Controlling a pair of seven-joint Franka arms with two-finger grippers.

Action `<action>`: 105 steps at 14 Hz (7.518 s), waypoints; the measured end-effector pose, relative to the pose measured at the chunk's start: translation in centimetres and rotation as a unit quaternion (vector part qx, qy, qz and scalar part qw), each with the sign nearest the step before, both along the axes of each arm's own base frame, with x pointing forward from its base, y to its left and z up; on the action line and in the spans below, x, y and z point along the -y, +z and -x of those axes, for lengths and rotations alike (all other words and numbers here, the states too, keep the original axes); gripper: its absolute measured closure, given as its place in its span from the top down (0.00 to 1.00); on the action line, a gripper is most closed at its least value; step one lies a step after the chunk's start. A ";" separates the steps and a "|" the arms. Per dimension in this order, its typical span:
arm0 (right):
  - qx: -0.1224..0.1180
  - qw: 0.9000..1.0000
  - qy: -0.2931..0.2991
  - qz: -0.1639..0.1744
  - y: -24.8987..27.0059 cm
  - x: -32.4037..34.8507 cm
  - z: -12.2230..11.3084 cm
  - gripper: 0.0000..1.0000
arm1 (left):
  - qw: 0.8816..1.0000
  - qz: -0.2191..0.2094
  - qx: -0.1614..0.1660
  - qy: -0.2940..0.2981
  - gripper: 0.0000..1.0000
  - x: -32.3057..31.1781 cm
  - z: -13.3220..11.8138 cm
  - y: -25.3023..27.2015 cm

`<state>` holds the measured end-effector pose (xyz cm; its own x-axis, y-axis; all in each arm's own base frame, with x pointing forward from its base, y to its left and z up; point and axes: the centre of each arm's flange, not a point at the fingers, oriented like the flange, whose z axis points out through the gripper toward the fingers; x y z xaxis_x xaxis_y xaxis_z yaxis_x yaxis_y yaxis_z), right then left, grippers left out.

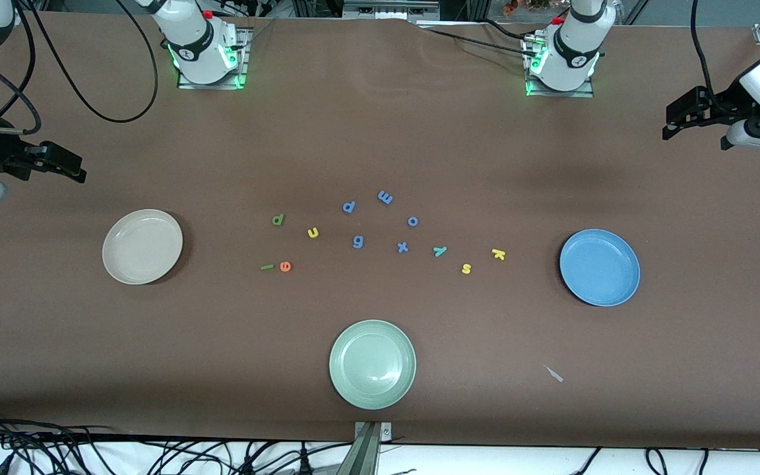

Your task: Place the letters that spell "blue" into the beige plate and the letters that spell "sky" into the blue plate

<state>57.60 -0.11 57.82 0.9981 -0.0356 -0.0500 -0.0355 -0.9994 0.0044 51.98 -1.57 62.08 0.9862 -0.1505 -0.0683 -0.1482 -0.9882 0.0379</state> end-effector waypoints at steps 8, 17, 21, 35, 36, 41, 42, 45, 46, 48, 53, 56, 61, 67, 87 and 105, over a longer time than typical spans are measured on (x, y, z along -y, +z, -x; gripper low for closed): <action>0.000 1.000 0.000 0.000 0.0 0.0 0.0 1.00 | 1.000 0.000 -0.003 0.000 1.00 0.0 -0.1 -0.2; 0.000 1.000 0.000 0.000 0.0 0.0 0.0 1.00 | 1.000 0.000 -0.003 -0.002 1.00 0.2 -0.1 -0.2; 0.000 1.000 0.000 0.000 0.0 0.0 0.0 1.00 | 1.000 -0.001 -0.011 -0.008 1.00 0.9 0.1 -0.3; -0.001 1.000 0.000 0.000 0.0 0.0 0.0 1.00 | 1.000 -0.001 -0.007 -0.014 1.00 1.5 0.2 0.4; -0.001 1.000 0.000 0.000 0.0 0.0 0.0 1.00 | 1.000 -0.001 -0.007 -0.011 1.00 1.2 0.2 0.4; -0.001 1.000 0.000 0.000 0.0 0.0 0.0 1.00 | 1.000 -0.014 -0.008 -0.010 1.00 0.9 0.1 0.3; -0.001 1.000 0.000 0.000 0.0 0.0 0.0 1.00 | 1.000 -0.019 -0.009 -0.010 1.00 0.7 0.1 0.2; -0.001 1.000 0.000 0.000 0.0 0.0 0.0 1.00 | 0.999 -0.048 -0.012 -0.011 1.00 0.2 -0.1 -0.1; -0.001 1.000 0.000 0.000 0.0 0.0 0.0 1.00 | 0.999 -0.051 -0.014 -0.011 1.00 0.1 -0.3 -0.3; -0.001 1.000 0.000 0.000 0.0 0.0 0.0 1.00 | 0.998 -0.051 -0.017 -0.011 1.00 0.1 -0.4 -0.6; -0.001 1.000 0.000 0.000 0.0 0.0 0.0 1.00 | 0.999 -0.051 -0.017 -0.011 1.00 0.1 -0.5 -0.6; -0.001 1.000 0.000 0.000 0.0 0.0 0.0 1.00 | 0.999 -0.049 -0.016 -0.011 1.00 0.1 -0.5 -0.6; -0.001 1.000 0.001 0.000 0.0 0.0 0.0 1.00 | 0.999 -0.046 -0.017 -0.004 1.00 -0.6 -0.5 -0.6; -0.001 1.000 0.001 0.000 0.0 0.0 0.0 1.00 | 0.999 -0.046 -0.016 -0.004 1.00 -0.5 -0.5 -0.6; -0.002 1.000 0.001 0.000 -0.1 0.0 0.0 1.00 | 0.999 -0.032 0.027 -0.009 1.00 0.3 1.2 0.1; -0.002 1.000 0.001 0.000 -0.1 0.0 0.0 1.00 | 0.999 -0.032 0.027 -0.008 1.00 0.3 0.9 0.1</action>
